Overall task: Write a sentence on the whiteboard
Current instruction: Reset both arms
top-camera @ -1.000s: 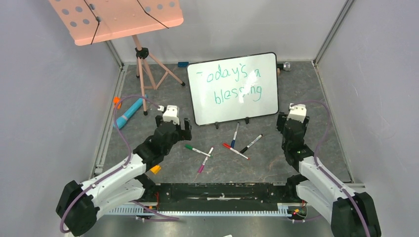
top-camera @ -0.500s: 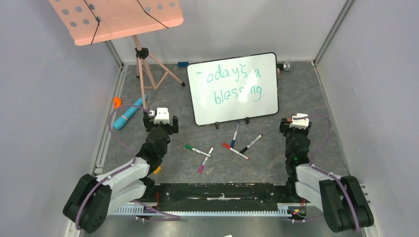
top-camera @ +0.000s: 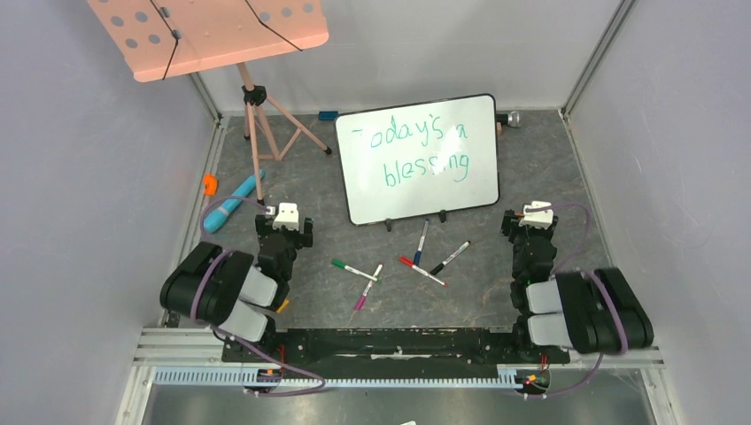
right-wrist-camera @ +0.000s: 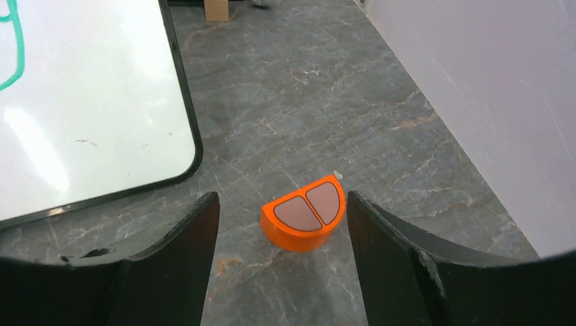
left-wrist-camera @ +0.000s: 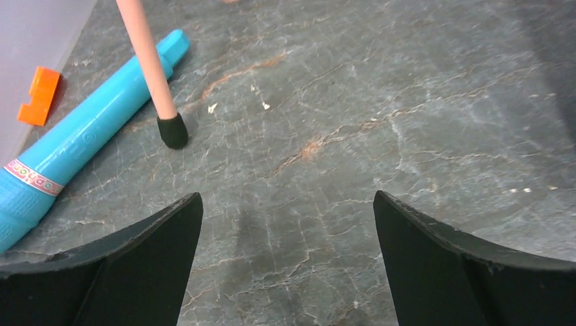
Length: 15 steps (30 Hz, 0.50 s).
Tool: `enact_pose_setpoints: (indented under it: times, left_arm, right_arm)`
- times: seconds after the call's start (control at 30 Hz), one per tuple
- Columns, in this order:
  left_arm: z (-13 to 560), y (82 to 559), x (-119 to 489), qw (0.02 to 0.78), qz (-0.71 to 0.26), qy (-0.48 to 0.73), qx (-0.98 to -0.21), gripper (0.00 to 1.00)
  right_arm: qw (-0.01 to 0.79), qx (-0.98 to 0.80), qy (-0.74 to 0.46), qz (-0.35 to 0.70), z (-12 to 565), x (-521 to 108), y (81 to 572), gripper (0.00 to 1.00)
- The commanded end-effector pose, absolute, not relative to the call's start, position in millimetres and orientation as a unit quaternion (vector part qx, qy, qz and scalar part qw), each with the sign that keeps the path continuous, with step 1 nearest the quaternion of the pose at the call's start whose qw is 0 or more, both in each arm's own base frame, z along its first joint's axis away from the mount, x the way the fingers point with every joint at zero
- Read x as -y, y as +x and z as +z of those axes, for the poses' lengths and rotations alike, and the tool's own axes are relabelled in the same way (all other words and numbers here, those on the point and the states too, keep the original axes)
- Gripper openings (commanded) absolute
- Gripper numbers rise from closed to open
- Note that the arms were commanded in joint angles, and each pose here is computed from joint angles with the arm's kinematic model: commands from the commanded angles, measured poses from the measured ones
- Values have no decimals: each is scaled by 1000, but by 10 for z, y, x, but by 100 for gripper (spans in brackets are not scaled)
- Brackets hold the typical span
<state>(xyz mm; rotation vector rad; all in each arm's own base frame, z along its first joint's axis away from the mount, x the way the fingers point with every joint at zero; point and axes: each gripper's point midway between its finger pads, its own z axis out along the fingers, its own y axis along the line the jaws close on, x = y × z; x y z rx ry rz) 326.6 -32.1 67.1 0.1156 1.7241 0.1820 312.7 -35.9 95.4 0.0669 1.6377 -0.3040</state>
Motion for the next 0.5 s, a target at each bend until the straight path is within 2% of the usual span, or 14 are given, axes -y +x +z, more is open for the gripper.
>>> enact_pose_setpoints:
  times: [0.0,0.07,0.1,0.13,0.37,0.47]
  left_arm:
    - [1084,3413,292,718,63,37,-692,100]
    - [1036,3488,261,701,61,34,-710,100]
    - [1018,3524,250,695,56,32,-716,100]
    - [1011,3560,210,691,58,22,-720,100]
    - [910,3747,-142,651,72,-77,-752,100]
    - [909,3750,-150,650,71,-78,-752,100]
  right_arm:
    - [712,-689,38,-126,987,381,2770,72]
    - [679,-724,18,-121,820,321,2956,76]
    - [687,-716,11,-123,867,304,2957,85]
    - [682,-721,10,-121,836,299,2957,98]
    - [685,-718,11,-122,854,303,2952,98]
    - [686,-718,11,-121,855,300,2950,98]
